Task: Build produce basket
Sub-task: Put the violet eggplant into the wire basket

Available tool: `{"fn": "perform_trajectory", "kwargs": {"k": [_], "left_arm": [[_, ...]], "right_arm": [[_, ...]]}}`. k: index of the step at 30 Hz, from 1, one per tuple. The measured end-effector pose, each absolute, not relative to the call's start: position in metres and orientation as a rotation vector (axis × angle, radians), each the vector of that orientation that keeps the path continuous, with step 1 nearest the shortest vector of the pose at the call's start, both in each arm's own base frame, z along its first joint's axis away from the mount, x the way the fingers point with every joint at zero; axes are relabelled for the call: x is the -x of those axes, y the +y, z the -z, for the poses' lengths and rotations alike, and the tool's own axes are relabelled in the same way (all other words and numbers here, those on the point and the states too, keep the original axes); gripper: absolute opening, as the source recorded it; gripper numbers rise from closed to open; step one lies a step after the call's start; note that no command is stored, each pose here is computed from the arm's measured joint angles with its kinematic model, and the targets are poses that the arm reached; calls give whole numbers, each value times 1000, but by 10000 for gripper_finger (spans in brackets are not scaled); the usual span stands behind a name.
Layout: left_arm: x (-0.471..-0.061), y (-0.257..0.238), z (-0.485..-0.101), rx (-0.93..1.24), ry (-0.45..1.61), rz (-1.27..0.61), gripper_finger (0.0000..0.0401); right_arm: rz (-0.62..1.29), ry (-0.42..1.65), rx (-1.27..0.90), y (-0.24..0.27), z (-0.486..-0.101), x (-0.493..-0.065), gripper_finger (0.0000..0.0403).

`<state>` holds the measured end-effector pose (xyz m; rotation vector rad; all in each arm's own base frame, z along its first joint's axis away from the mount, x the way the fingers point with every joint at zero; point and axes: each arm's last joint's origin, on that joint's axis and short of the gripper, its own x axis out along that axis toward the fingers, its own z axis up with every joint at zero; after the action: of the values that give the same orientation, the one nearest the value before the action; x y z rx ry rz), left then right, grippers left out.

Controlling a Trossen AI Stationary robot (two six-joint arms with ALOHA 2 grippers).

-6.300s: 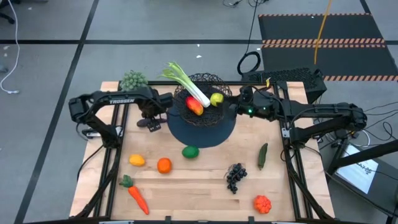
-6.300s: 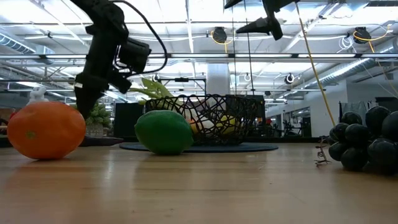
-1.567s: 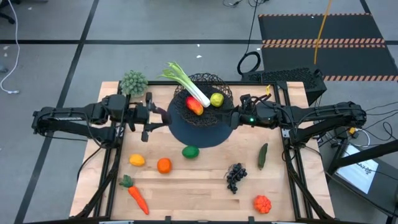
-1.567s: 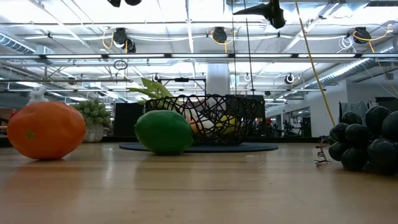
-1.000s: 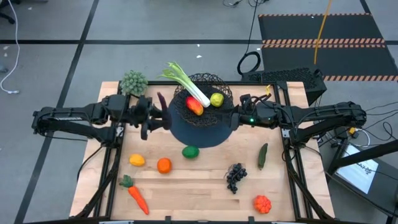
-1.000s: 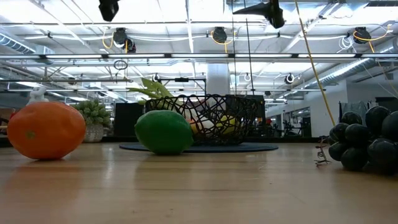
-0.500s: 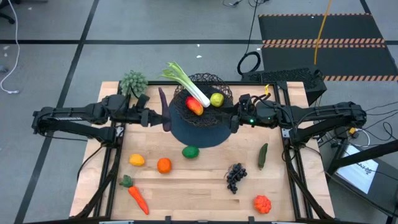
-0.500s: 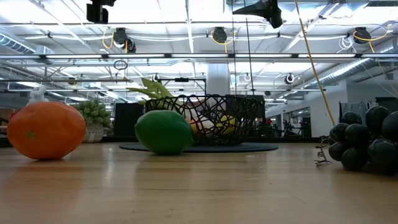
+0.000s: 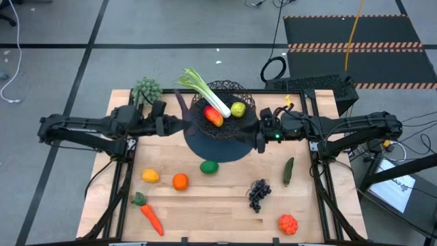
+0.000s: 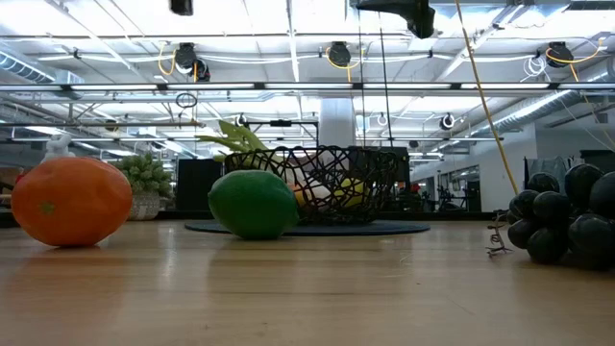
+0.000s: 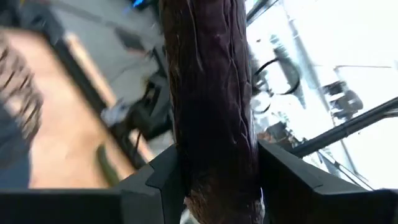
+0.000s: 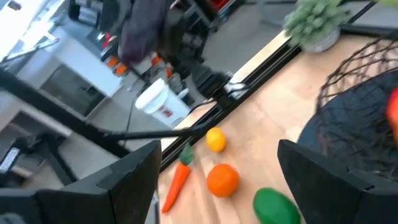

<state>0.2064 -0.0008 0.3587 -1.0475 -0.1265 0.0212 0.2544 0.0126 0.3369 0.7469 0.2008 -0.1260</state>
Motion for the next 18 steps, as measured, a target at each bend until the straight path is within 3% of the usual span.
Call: {"fn": "perform_trajectory", "kwargs": {"k": [9, 18], "left_arm": [[-228, 18, -372, 865, -203, -40, 175], [-245, 53, -384, 564, 107, -133, 175]], "right_arm": [[142, 202, -659, 8, -336, -254, 313], [289, 135, -680, -9, -339, -253, 313]]}}
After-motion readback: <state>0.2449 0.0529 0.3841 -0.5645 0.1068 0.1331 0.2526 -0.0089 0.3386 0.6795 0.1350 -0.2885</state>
